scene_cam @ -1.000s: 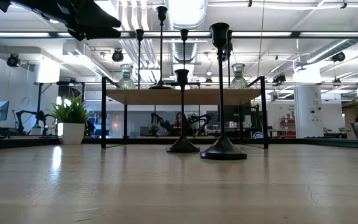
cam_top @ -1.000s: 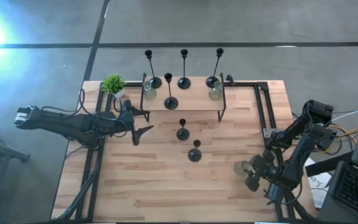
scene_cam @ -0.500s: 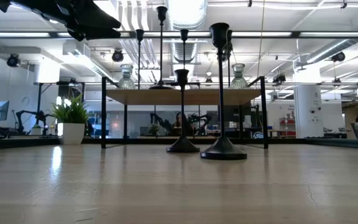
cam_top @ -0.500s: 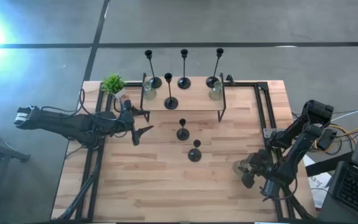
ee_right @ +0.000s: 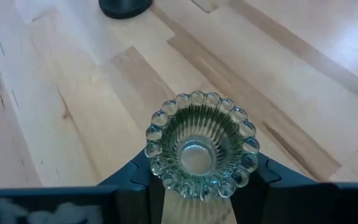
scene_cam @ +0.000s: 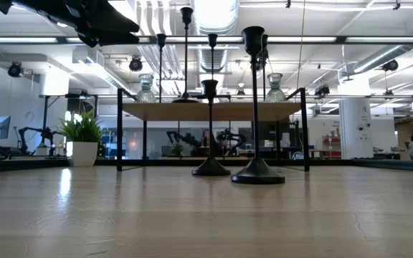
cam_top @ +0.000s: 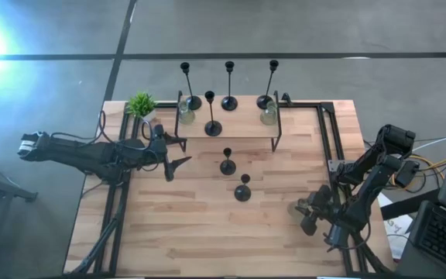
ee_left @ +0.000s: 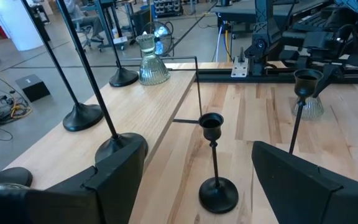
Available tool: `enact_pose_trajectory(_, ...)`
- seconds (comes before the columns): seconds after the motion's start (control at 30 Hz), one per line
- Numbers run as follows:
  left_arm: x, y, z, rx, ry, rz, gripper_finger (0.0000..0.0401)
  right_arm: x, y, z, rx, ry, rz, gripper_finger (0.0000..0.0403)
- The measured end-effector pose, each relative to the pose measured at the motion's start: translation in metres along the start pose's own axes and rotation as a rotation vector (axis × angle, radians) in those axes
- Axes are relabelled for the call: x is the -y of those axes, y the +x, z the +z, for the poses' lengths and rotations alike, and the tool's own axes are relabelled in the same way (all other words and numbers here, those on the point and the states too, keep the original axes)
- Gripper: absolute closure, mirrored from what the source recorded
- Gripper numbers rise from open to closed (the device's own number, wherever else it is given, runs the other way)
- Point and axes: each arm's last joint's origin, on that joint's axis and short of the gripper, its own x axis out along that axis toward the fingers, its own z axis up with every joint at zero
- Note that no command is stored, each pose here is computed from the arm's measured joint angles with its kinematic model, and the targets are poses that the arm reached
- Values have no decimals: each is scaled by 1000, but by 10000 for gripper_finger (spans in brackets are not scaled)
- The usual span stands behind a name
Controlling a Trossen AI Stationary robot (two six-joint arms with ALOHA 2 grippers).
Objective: Pick & Place candle stick holders
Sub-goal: Put the green candle holder on the shelf
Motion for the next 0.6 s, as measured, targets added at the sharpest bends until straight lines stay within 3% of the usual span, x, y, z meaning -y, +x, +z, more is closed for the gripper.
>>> enact_pose_trajectory(0.3, 0, 0, 0, 1, -1, 0, 101, -2, 1, 24, 131, 58, -3, 282)
enact_pose_trajectory(0.6, -1, -1, 1, 7, -7, 0, 101, -12, -29, 114, 193, -67, 25, 282)
